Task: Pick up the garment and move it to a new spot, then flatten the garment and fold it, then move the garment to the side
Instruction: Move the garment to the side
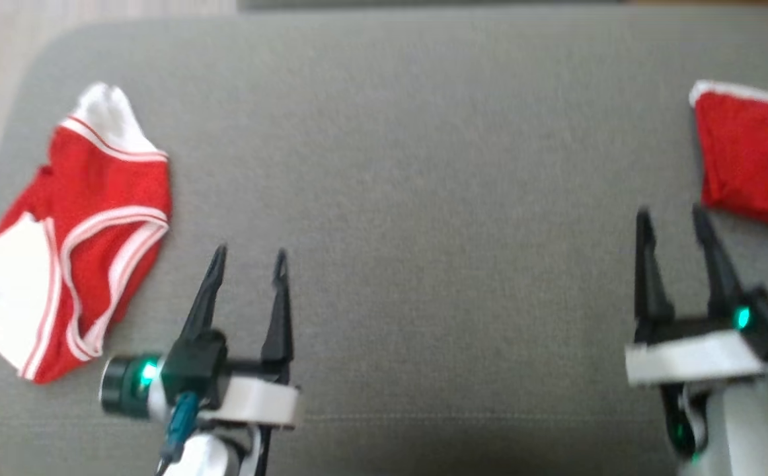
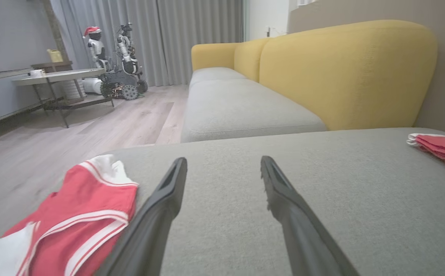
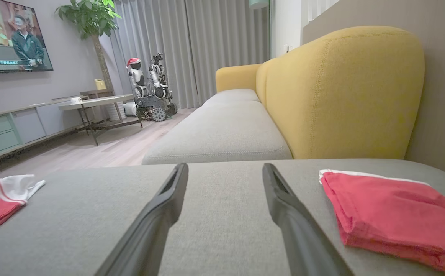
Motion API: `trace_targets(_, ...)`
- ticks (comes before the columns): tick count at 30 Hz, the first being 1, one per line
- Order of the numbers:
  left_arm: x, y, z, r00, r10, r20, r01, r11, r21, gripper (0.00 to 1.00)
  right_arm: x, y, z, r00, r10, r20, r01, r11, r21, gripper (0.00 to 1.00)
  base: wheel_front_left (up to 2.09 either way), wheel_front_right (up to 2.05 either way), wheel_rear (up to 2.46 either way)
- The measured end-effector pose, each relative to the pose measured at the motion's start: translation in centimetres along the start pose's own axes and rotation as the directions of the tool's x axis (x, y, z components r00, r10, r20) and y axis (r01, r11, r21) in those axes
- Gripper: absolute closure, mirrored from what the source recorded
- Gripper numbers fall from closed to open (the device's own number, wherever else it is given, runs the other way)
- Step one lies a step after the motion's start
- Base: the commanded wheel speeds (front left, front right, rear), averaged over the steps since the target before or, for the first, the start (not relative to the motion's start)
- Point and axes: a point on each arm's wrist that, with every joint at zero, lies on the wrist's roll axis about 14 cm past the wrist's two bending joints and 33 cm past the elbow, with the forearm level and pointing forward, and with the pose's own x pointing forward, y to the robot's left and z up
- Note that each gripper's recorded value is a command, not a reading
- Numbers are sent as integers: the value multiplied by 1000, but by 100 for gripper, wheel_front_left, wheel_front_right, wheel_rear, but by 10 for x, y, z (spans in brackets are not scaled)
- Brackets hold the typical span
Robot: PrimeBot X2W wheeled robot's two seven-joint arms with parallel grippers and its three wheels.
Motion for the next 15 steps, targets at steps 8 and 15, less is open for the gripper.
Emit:
trace_targets(8, -44, 18, 14, 998, 61, 24, -61, 998, -4, 0, -51, 25, 2, 999, 36, -5, -36, 999, -1, 0, 0, 0, 0)
trace_targets(15, -59, 25, 20, 997, 67, 43, -67, 998, 4, 0, -64, 29, 9, 999, 33, 17, -33, 999, -1, 0, 0, 0, 0)
